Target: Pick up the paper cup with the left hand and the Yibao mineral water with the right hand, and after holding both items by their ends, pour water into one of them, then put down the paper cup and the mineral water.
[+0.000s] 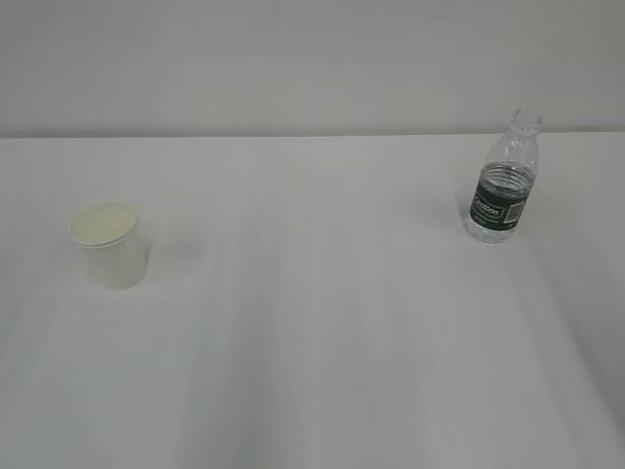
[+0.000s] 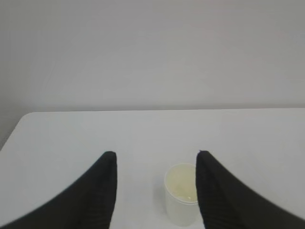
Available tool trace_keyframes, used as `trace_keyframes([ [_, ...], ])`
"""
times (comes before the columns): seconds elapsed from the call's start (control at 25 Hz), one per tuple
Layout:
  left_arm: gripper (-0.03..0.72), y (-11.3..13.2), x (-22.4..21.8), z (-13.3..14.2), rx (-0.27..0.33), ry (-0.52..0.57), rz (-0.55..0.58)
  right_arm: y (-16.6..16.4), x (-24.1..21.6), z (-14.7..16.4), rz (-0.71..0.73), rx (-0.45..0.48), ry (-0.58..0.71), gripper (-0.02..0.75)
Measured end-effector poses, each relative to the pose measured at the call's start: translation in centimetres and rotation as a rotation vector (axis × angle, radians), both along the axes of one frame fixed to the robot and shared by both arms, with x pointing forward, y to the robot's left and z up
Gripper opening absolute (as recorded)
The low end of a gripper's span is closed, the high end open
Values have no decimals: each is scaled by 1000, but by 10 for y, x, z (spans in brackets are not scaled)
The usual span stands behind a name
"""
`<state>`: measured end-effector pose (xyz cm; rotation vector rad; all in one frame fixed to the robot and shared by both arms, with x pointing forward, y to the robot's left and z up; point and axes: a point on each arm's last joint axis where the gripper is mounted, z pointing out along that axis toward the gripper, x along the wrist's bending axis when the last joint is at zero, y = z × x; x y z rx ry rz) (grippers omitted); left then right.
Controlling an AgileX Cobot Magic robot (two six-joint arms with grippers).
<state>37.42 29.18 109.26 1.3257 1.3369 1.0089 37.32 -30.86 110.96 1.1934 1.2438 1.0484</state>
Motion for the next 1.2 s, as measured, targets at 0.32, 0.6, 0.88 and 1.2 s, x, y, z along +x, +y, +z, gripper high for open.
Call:
trace_keyframes([
  [0.32,364,-1,7,-20,-26,22,5,0,5,-2,1,-13,8,483],
  [0.6,361,-1,14,-26,-26,13,7,9,23,-13,74,-37,76,483],
  [0.88,356,-2,33,-33,-25,6,9,16,49,-24,110,5,82,482],
  [1.2,351,-25,52,-45,-22,19,-100,17,67,-40,117,23,87,482],
])
